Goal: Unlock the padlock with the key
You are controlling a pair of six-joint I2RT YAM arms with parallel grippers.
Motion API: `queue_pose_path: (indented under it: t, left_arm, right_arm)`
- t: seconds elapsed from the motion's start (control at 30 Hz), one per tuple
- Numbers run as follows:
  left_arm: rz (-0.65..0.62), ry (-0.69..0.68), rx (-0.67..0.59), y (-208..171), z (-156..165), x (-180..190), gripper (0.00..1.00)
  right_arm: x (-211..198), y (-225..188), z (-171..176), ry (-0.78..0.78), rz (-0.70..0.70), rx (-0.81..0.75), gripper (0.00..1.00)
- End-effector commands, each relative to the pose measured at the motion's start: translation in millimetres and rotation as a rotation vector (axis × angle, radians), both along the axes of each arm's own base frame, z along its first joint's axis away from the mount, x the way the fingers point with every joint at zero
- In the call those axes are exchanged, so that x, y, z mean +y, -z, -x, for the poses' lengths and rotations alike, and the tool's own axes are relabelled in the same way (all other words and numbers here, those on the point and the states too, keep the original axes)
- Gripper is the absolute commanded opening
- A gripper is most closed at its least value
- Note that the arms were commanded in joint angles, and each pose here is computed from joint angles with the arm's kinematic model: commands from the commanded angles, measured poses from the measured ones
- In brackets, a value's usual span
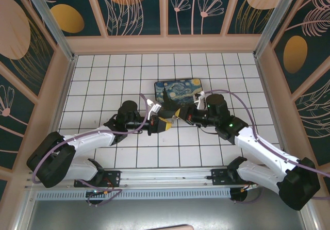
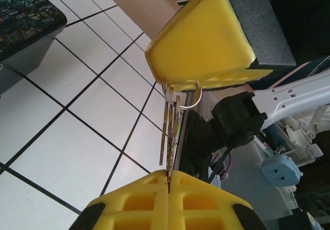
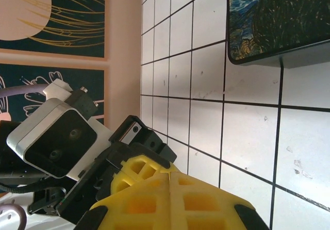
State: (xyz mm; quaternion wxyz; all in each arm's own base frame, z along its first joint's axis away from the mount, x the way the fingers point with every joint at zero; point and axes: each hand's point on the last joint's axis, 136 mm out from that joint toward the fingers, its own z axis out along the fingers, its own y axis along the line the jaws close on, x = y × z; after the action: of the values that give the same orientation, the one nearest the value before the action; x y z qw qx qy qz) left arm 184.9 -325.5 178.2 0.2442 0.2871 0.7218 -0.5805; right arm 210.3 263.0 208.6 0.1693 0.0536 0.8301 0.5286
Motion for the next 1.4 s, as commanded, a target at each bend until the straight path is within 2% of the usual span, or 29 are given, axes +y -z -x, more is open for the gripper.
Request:
queue_pose_path:
  t: [0.0,0.27,0.4,0.47,0.63,0.77,0.83,0.9,1.0,1.17,1.23,1.3,1.37]
  left_arm:
    - [0.018,0.030,-0.014,-12,-1,-5,0.00]
    - [-0.015,0.100,0.046,-6,4,-10,0.00]
    - [-0.011,0.109,0.066,-8,8,-9,0.00]
    - [-0.012,0.123,0.083,-7,10,-9,0.00]
    - [-0.059,0.134,0.109,1,12,-7,0.00]
    - [-0.073,0.153,0.118,2,15,-7,0.00]
    - [-0.146,0.090,0.084,9,2,-5,0.00]
    - [-0.274,-0.018,-0.017,15,-20,4,0.00]
    - [-0.357,-0.146,-0.252,1,-50,17,0.00]
    - [-0.501,-0.191,-0.511,-7,-89,19,0.00]
    - [-0.571,-0.199,-0.618,-8,-98,17,0.00]
    - [-0.631,-0.216,-0.779,-15,-102,15,0.00]
    - [-0.633,-0.258,-0.907,-34,-107,14,0.00]
  right_arm:
    - [-5,11,0,-0.007,0.036,0.005,0.06]
    - [-23,28,-7,-0.001,0.091,-0.003,0.19]
    - [-22,27,-7,-0.029,0.108,-0.031,0.34]
    - [-33,24,-16,-0.002,0.133,-0.064,0.39]
    - [-33,-2,-18,-0.084,0.069,-0.213,0.40]
    - [-19,-1,-6,-0.215,0.019,-0.230,0.40]
    - [-20,-3,-5,-0.213,0.017,-0.233,0.40]
    - [-30,1,-15,-0.127,0.029,-0.162,0.41]
    - [-38,4,-23,-0.021,-0.029,-0.033,0.39]
    - [-30,-13,-28,0.058,-0.066,0.057,0.38]
    - [-29,-23,-31,0.093,-0.085,0.065,0.38]
    - [-32,-34,-35,0.144,-0.117,0.071,0.38]
    - [-35,-43,-37,0.184,-0.145,0.064,0.38]
